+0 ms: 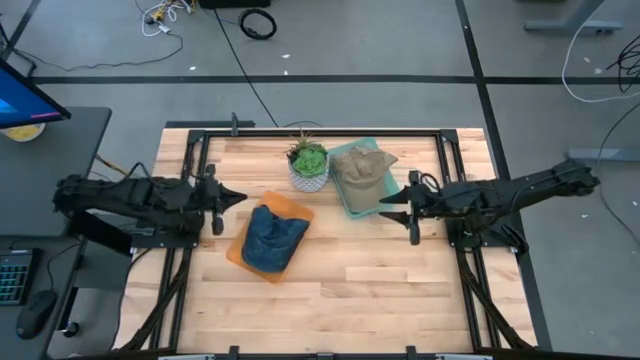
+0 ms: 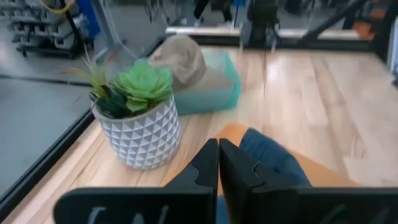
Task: Pick & Place hat
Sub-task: Return to Home Position
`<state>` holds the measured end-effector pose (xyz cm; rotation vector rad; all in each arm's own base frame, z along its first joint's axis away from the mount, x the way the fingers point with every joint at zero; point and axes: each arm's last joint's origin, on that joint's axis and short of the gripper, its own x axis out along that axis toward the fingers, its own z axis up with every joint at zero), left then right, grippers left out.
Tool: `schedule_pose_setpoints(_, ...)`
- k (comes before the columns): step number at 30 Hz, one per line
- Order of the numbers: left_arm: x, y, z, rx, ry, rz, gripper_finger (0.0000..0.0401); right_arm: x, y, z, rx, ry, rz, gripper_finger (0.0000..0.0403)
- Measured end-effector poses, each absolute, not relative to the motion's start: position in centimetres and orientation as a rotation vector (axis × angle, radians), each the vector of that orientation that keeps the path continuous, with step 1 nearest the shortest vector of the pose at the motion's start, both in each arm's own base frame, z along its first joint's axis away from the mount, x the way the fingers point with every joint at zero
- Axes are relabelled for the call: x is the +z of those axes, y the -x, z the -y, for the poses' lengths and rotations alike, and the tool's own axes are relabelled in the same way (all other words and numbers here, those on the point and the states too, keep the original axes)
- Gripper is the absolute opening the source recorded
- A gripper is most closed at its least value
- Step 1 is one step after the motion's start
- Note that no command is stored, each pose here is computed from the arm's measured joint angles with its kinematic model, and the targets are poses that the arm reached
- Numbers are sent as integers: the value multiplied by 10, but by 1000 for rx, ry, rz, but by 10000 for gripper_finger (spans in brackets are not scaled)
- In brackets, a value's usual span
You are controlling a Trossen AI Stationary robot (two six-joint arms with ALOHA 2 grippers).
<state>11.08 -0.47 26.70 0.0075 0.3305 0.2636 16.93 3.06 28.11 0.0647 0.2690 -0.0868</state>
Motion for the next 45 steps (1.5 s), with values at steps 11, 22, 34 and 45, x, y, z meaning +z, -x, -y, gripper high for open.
schedule_pose_setpoints(11, 245, -76, -1, 282, 18, -72, 18, 249, -121, -9, -143, -93, -115, 160)
schedule_pose_setpoints(22, 200, -87, 1, 256, 2, 72, 18, 209, -103, -4, -153, -102, 35, 160)
schedule_pose_setpoints(34, 176, -96, 4, 196, 6, 101, 18, 179, -99, -4, -150, -135, 88, 160)
schedule_pose_setpoints(45, 172, -96, 5, 147, 2, 59, 18, 170, -99, -3, -157, -74, 22, 160)
